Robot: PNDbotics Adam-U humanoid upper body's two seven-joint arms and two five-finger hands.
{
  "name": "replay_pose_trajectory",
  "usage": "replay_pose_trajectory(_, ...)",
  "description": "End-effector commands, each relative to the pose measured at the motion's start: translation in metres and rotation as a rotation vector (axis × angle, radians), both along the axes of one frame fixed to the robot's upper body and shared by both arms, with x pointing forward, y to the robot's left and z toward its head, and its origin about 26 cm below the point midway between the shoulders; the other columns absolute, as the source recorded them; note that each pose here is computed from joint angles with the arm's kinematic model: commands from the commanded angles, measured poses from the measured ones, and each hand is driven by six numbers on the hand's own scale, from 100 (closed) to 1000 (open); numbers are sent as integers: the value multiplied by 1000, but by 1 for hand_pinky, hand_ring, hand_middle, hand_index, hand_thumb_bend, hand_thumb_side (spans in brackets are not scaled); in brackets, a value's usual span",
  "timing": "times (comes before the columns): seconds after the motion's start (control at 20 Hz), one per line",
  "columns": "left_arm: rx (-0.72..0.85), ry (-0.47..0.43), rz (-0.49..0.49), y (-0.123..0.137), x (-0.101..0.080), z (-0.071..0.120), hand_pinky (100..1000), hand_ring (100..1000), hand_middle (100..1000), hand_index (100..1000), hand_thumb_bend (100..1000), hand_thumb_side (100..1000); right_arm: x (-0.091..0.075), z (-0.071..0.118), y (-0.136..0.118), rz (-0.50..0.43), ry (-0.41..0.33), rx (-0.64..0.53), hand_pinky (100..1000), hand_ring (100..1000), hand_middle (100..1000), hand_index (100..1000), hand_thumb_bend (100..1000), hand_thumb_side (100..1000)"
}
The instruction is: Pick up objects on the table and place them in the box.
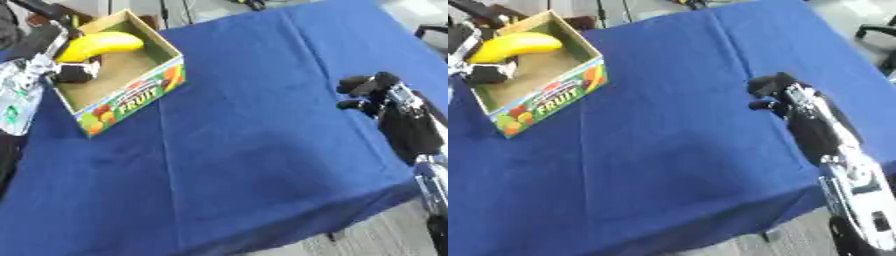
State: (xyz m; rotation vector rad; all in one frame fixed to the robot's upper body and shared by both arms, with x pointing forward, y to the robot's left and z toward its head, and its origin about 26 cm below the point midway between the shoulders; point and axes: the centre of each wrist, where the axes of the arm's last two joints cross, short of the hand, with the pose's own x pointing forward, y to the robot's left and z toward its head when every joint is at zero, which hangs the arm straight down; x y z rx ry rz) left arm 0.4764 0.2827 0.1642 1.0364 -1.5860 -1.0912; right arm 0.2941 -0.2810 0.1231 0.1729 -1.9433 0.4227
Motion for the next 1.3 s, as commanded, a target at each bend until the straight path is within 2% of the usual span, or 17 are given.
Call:
replay_pose_trajectory(0.05,46,-50,5,1,5,9,411,312,336,529,100,234,1,7,0,12,-27,-26,740,826,739,585,100,811)
replay_pose_trajectory(0.1,70,-50,-5,-1,5,7,482,408,429,621,132,272,1,7,0,13,-27,-26,740,826,739,585,100,811)
replay_pose_trajectory(0.15,100,-49,-19,-3,5,6,536,483,496,688,250,356,1,7,1,13,-26,-26,740,826,739,585,100,811)
replay_pose_trajectory(0.25,164,-40,-50,-7,5,5,597,572,582,743,399,509,1,6,1,14,-26,-25,740,826,739,585,100,811)
replay_pose_trajectory(0.3,188,-38,-61,-7,4,5,628,620,625,763,497,616,1,6,1,15,-25,-24,740,826,739,585,100,811)
replay_pose_trajectory(0.45,225,-41,-82,-8,3,7,628,620,625,763,497,616,1,6,0,15,-24,-23,740,826,739,585,100,811)
replay_pose_trajectory(0.5,233,-44,-86,-9,2,8,774,811,788,839,769,864,1,6,0,14,-22,-22,740,826,738,585,100,812)
replay_pose_trajectory(0.65,240,-117,-113,-5,-3,20,795,821,790,837,767,854,0,2,-2,4,-9,-13,740,825,738,585,100,812)
replay_pose_trajectory(0.8,182,-212,-107,2,-12,31,775,795,761,808,720,809,-1,0,-4,-5,-1,-8,740,824,737,584,100,812)
replay_pose_trajectory(0.85,157,-246,-108,4,-15,35,742,760,728,781,665,788,-1,0,-4,-9,2,-6,740,824,736,583,100,813)
replay_pose_trajectory(0.95,108,-311,-117,11,-22,40,716,726,689,756,617,769,-2,-1,-5,-17,5,-4,740,823,735,583,100,807)
replay_pose_trajectory(1.0,86,-340,-122,14,-26,40,704,711,671,741,552,778,-2,-2,-6,-21,6,-3,740,823,735,583,100,813)
replay_pose_trajectory(1.1,42,-389,-142,20,-35,36,690,693,653,727,490,779,-2,-2,-7,-27,6,0,740,823,735,583,100,813)
replay_pose_trajectory(1.15,17,-409,-152,21,-40,32,670,669,627,705,431,795,-2,-2,-7,-29,6,1,740,823,735,582,100,813)
replay_pose_trajectory(1.3,-66,-454,-184,16,-56,14,660,656,613,691,405,802,-2,-1,-8,-39,4,4,739,822,735,582,100,813)
